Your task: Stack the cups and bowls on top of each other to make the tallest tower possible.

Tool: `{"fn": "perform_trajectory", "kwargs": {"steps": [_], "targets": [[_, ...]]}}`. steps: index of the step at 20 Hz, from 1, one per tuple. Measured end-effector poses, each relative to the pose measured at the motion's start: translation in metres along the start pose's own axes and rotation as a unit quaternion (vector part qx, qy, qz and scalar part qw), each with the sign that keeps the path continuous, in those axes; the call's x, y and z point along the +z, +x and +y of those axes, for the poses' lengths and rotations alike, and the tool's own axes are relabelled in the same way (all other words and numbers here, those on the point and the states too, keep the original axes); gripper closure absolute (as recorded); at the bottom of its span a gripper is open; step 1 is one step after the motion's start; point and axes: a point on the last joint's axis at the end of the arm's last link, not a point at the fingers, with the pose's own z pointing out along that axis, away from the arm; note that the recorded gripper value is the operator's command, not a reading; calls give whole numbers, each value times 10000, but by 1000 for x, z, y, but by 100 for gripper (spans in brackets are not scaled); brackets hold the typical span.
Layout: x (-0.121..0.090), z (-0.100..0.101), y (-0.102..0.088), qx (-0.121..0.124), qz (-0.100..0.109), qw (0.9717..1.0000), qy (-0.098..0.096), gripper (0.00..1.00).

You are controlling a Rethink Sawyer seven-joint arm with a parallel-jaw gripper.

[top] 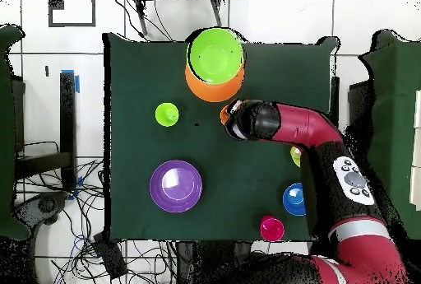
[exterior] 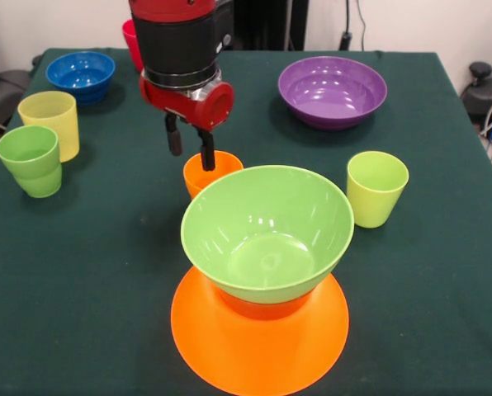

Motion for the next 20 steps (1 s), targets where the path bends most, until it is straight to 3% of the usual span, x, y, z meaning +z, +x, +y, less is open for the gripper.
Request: {"fn": "perform_trajectory", "kwargs": {"steps": [9, 10, 20], "targets": [[32, -7, 16, -37, 244, 9997, 73, 0], [40, -11, 21, -112, 282, 9995, 125, 100], [42, -11, 19, -240, 223, 9994, 114, 100]]}}
